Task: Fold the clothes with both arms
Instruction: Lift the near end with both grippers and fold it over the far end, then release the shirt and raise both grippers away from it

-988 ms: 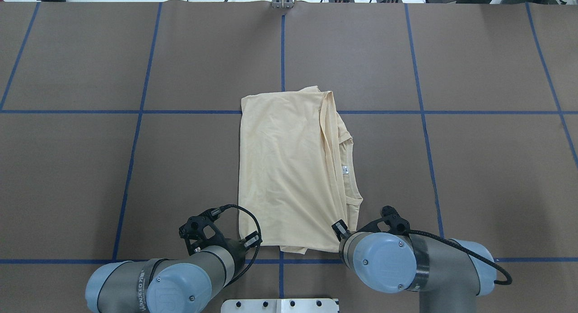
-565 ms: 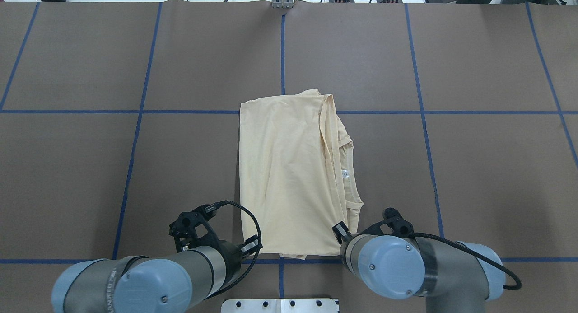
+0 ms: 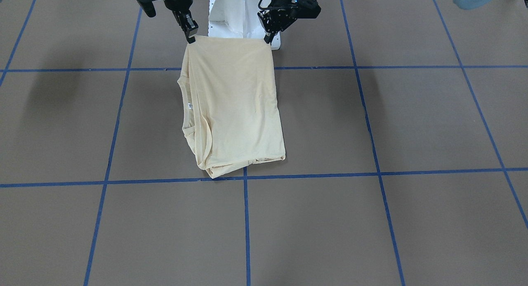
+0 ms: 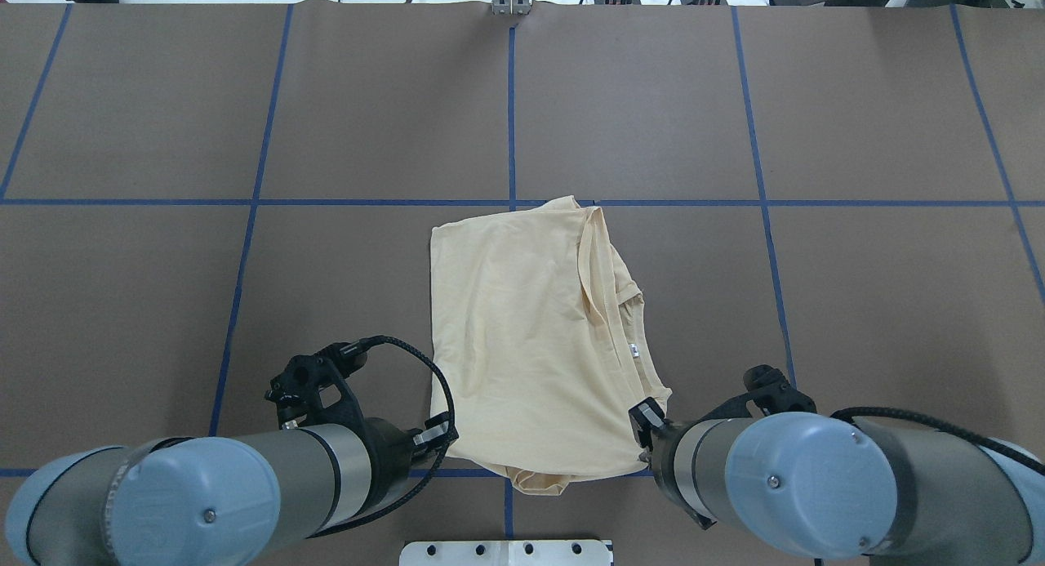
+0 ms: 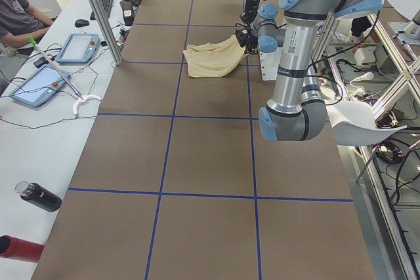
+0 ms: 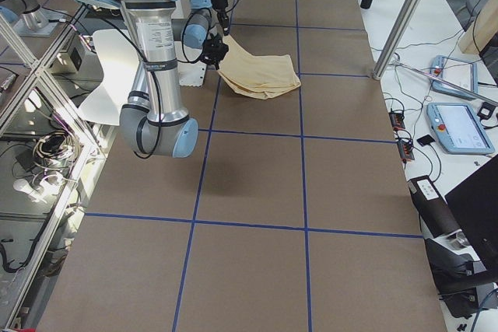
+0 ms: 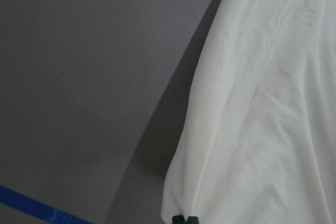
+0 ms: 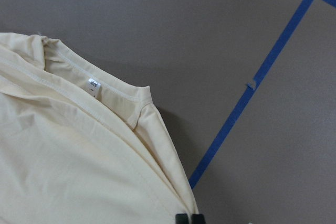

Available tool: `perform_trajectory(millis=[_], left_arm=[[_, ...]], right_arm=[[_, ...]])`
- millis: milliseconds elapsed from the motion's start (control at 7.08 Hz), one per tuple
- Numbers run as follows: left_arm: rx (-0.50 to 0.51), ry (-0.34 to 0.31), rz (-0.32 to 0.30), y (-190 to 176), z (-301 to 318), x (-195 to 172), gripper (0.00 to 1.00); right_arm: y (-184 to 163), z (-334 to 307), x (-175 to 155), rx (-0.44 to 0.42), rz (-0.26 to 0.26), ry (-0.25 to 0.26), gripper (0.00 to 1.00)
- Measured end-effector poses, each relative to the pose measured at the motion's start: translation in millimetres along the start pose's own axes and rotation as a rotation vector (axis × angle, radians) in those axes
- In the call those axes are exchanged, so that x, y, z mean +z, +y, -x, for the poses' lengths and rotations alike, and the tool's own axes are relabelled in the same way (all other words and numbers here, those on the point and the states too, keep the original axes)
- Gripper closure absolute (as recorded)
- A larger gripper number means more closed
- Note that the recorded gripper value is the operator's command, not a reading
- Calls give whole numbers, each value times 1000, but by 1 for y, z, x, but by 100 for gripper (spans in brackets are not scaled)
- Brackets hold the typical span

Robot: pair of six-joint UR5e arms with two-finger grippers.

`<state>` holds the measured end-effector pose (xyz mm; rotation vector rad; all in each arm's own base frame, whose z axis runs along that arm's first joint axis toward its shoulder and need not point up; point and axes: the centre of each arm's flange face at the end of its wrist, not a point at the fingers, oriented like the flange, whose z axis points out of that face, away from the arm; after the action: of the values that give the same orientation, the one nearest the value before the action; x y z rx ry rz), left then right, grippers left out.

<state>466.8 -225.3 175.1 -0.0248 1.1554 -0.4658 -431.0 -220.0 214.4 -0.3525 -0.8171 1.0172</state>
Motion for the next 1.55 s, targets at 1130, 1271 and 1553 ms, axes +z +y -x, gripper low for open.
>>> perform_trajectory(millis=[1130, 1271, 1553], left_arm=[[39, 6, -255, -221, -54, 115, 100], [37, 6, -264, -232, -52, 134, 56], [69, -12, -299, -264, -45, 145, 1]], right_arm=[[-126, 285, 108, -60, -48, 55, 100], [-134, 297, 123, -82, -53, 59, 100], [-154, 325, 136, -140, -71, 58, 0]])
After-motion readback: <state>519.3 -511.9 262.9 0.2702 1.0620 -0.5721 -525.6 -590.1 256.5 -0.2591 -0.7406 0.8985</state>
